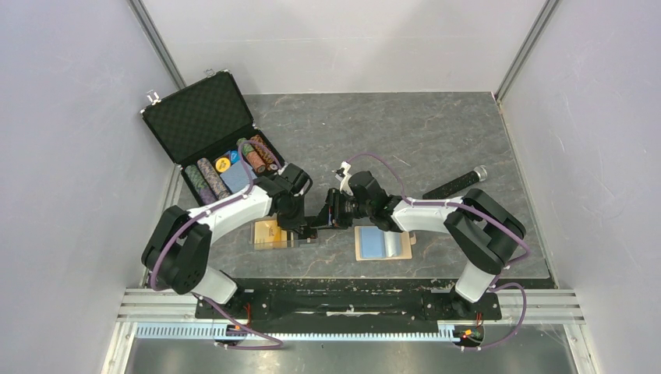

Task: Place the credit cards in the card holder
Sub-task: Pick up the credit card from the storage box.

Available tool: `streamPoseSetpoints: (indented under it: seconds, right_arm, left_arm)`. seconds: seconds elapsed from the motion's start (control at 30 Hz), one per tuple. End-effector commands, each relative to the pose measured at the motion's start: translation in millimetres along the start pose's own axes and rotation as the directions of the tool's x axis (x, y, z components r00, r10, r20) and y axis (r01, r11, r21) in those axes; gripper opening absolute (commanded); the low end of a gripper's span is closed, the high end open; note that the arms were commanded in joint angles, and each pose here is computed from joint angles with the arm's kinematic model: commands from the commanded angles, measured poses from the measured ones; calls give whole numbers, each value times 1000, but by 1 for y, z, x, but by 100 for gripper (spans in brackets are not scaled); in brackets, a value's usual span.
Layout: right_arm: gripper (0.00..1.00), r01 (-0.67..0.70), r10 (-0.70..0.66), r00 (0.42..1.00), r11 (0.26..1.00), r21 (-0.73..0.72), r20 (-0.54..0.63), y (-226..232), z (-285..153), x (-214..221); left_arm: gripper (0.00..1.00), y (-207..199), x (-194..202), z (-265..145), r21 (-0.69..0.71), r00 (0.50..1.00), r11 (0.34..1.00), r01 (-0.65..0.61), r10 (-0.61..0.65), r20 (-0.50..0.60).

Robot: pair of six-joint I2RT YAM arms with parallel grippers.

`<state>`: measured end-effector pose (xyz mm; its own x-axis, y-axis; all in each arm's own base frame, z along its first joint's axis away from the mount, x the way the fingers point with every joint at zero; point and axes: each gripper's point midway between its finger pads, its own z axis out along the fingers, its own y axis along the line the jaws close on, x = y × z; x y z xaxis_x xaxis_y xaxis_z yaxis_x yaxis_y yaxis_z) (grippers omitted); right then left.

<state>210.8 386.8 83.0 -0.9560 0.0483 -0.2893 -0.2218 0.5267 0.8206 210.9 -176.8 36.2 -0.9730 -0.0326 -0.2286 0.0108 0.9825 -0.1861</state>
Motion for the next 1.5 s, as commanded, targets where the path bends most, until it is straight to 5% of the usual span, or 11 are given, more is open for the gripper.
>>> streamPoseSetpoints:
  seconds: [0.0,0.5,0.97,1.47]
  right_arm:
    - [38,28,-29,1000,999,-41,-7,14,4,-3]
    - [38,29,-29,1000,999,-41,-7,13,3,-3]
    - [38,28,-28,1000,999,-41,-9,13,3,-3]
    - [38,25,-25,1000,999,-40,-10,12,3,-3]
  left_arm:
    - [17,-21,-16,-10,29,994,995,-96,95,46]
    - [7,-42,-25,-35,97,990,990,-103,92,108]
    - [22,-30,-15,-8,8,987,987,-163,163,8]
    - [8,-56,-25,-34,96,986,983,-157,150,77]
